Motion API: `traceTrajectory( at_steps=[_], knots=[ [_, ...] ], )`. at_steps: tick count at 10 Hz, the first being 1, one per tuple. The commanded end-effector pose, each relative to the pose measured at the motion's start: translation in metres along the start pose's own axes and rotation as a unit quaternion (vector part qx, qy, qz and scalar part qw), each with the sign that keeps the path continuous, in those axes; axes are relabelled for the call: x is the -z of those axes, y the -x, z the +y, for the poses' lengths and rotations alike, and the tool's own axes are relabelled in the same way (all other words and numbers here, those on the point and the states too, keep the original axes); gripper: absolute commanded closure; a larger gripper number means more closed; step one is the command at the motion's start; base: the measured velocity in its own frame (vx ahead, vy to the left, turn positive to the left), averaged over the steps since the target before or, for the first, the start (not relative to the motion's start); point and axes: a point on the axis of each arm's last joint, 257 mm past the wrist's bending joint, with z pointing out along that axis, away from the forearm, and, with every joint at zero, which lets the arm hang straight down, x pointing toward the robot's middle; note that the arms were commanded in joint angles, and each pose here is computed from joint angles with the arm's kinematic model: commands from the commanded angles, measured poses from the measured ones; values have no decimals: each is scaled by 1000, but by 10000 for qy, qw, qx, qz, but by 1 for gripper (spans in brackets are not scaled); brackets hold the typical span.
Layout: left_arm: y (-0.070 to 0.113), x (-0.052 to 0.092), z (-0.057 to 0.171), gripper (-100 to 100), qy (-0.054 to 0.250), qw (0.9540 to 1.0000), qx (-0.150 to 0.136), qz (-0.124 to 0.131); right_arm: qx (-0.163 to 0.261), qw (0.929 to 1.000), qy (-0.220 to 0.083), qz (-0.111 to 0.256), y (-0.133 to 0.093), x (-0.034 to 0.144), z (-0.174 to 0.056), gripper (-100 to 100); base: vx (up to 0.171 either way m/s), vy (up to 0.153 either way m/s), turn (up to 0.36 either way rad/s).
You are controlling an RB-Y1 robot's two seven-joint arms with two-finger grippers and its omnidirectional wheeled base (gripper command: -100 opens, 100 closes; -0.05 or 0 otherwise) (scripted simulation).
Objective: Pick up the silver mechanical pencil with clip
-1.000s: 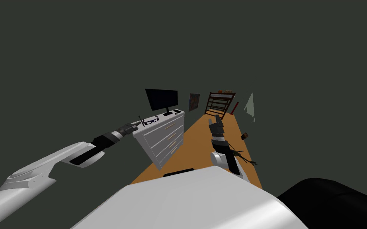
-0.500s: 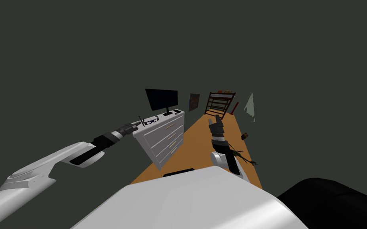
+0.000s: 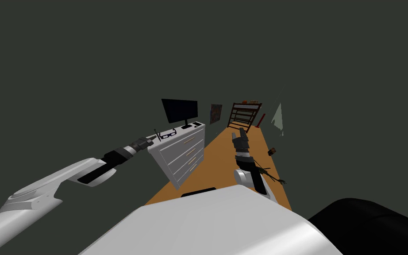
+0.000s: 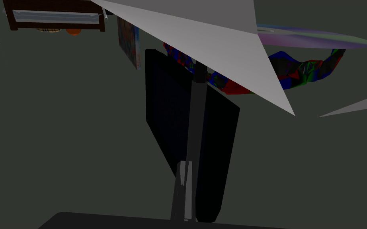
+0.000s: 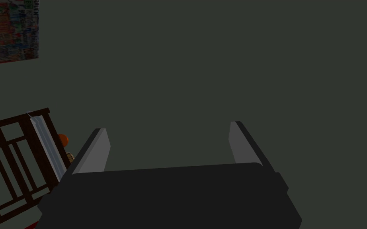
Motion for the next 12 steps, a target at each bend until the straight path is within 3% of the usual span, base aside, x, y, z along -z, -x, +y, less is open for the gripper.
traceTrajectory(
  at_steps=[1, 2, 4, 5, 6, 7, 11, 12],
  knots=[
    [0, 0, 0, 100, 0, 10000, 0, 0, 0, 10000, 0, 0, 0, 0, 0, 0, 0, 0, 0],
    [0, 0, 0, 100, 0, 10000, 0, 0, 0, 10000, 0, 0, 0, 0, 0, 0, 0, 0, 0],
    [0, 0, 0, -100, 0, 10000, 0, 0, 0, 10000, 0, 0, 0, 0, 0, 0, 0, 0, 0],
    [0, 0, 0, 0, 0, 10000, 0, 0, 0, 10000, 0, 0, 0, 0, 0, 0, 0, 0, 0],
    [0, 0, 0, -100, 0, 10000, 0, 0, 0, 10000, 0, 0, 0, 0, 0, 0, 0, 0, 0],
    [0, 0, 0, 100, 0, 10000, 0, 0, 0, 10000, 0, 0, 0, 0, 0, 0, 0, 0, 0],
    [0, 0, 0, 100, 0, 10000, 0, 0, 0, 10000, 0, 0, 0, 0, 0, 0, 0, 0, 0],
    [0, 0, 0, 0, 0, 10000, 0, 0, 0, 10000, 0, 0, 0, 0, 0, 0, 0, 0, 0]
  ],
)
